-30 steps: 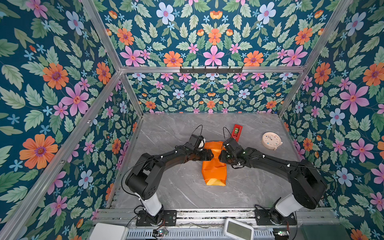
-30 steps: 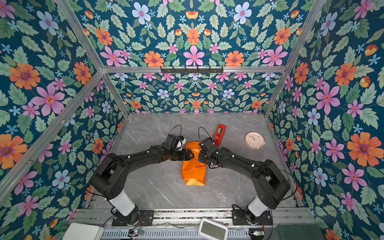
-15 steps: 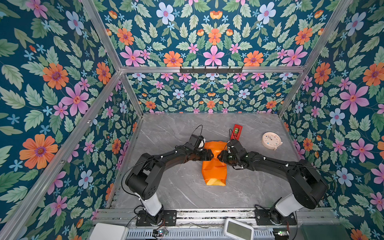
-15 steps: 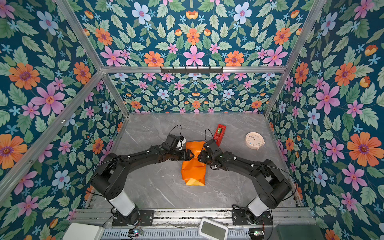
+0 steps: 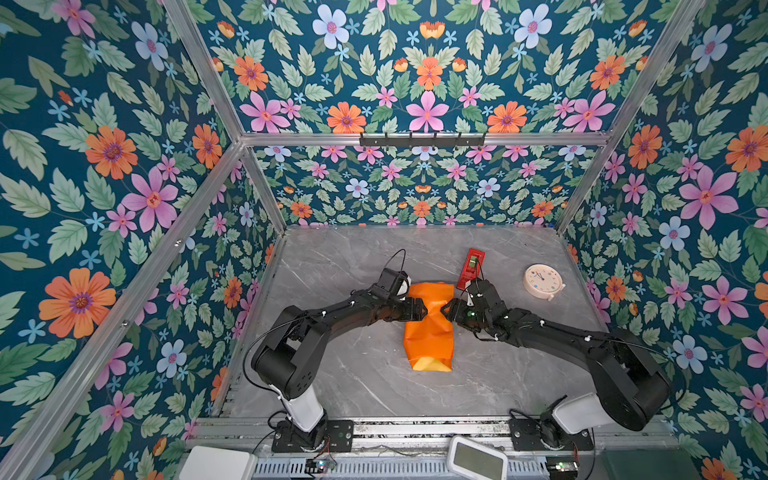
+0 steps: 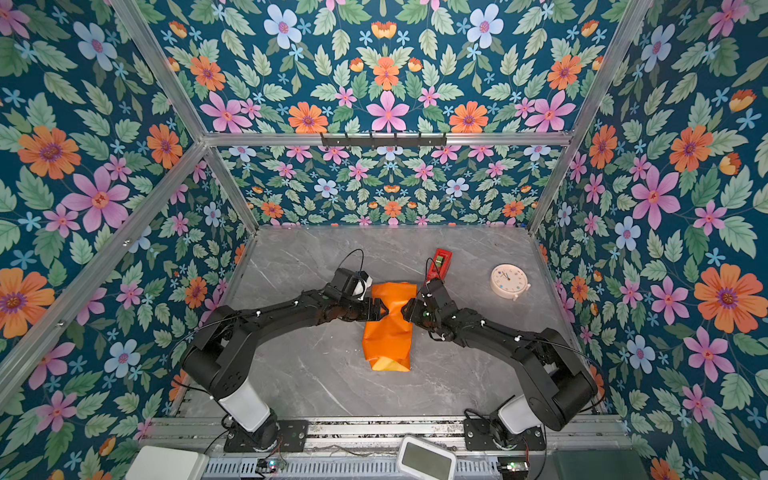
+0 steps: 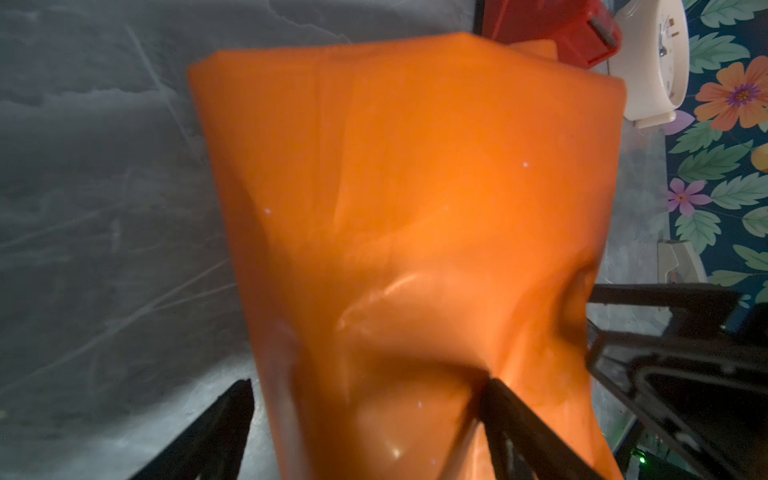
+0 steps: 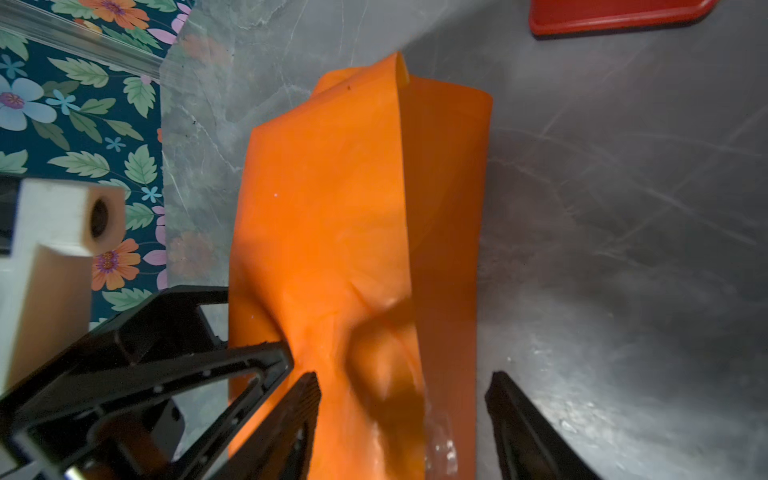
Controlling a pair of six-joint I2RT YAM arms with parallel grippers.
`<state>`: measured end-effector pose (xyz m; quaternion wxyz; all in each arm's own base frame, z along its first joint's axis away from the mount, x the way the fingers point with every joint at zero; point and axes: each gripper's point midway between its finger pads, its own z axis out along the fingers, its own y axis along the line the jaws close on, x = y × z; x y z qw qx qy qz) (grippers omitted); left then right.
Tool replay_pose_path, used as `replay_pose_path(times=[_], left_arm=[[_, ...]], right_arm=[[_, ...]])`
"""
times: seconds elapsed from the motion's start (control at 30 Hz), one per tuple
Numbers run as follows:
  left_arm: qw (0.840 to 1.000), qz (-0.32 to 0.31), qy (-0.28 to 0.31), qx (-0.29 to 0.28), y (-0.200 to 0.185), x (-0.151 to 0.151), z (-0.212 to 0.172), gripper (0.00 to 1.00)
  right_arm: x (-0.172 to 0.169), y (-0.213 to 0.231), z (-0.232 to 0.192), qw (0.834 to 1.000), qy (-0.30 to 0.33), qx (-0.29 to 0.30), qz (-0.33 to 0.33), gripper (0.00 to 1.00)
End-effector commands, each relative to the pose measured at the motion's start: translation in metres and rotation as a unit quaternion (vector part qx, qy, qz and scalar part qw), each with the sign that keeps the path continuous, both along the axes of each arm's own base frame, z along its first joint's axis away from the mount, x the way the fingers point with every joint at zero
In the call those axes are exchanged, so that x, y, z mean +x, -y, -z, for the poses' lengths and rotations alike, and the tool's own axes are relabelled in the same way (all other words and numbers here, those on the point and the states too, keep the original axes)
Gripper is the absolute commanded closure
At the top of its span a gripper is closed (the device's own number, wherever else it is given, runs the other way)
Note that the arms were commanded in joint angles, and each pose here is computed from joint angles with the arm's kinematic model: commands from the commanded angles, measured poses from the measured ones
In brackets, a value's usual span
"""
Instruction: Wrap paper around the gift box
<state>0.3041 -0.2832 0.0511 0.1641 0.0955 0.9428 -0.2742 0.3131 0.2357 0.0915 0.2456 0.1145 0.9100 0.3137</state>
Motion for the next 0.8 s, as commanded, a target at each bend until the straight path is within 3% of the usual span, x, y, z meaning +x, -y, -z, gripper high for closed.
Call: replay_pose_path(times=[0.0,0.77], left_arm=[[0.986,-0.021,-0.063,0.153,-0.057,-0.03,0.048,0.13],[0.985,-0.025,-0.064,0.161,-0.06,-0.029,0.047,0.13]], right_arm=[[-0.001,0.007,-0.006,1.0,0.013,-0.019,-0.001,0.33],[-0.012,-0.017,-0.006,0.999,-0.011,-0.026,-0.04,0.47]])
